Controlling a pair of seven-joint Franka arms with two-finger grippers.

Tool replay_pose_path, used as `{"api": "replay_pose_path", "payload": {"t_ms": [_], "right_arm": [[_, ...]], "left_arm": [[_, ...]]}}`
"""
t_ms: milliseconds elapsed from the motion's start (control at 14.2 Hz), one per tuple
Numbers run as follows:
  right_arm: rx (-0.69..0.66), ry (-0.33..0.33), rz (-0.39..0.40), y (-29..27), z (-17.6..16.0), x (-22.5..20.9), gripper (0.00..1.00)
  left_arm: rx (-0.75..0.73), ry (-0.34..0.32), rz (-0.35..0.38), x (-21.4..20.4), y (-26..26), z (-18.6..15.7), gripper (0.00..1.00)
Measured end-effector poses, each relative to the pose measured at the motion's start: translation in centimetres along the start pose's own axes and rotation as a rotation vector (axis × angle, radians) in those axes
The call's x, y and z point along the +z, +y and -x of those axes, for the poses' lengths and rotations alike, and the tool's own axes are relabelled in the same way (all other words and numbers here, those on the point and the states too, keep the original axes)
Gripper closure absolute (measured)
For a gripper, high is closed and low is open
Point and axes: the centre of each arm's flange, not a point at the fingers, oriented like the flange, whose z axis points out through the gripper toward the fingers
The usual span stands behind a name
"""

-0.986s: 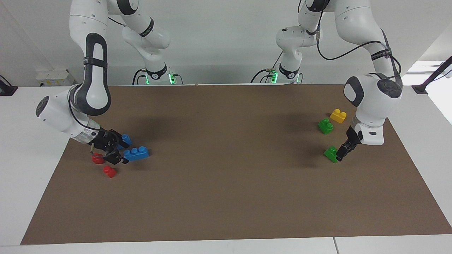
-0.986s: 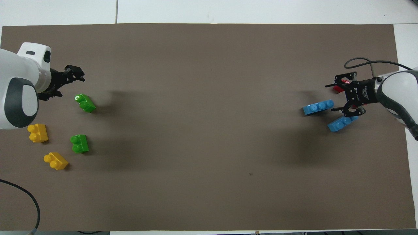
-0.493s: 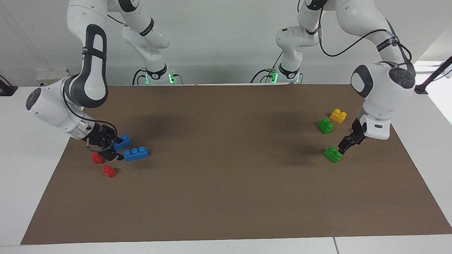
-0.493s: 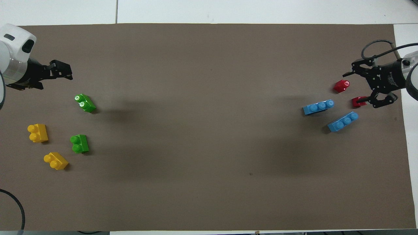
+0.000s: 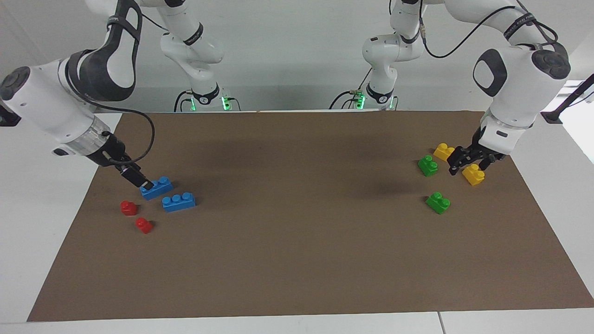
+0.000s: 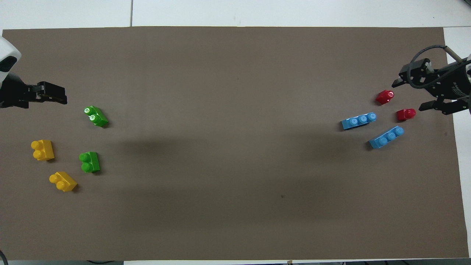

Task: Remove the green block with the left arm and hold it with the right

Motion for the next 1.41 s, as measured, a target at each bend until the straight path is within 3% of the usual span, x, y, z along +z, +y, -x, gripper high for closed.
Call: {"api": "replay_pose_path", "payload": {"t_ms": [352,563,1056,1408], "right_arm": [[-0.242,0.089,0.113,-1.6,4.5,-4.8,0.00],[-0.372,0.123,0.125,-1.8,7.0,-7.7,0.00],[-0.640,0.099,0.147,-0.9,7.7,-8.5,0.00],[-0.633,0.077,0.154,0.3,7.2,-8.6,0.00]], "left_arm": [[0.008,-0.003,-0.004,-3.7,0.3,2.4,0.00],[0.007,-0.044,0.001,-4.1,0.3,3.5,0.00],[0.021,-0.064,0.009,-4.1,1.2,3.8,0.00],[0.019,-0.060,0.009,-4.3,1.1,3.9,0.00]]}}
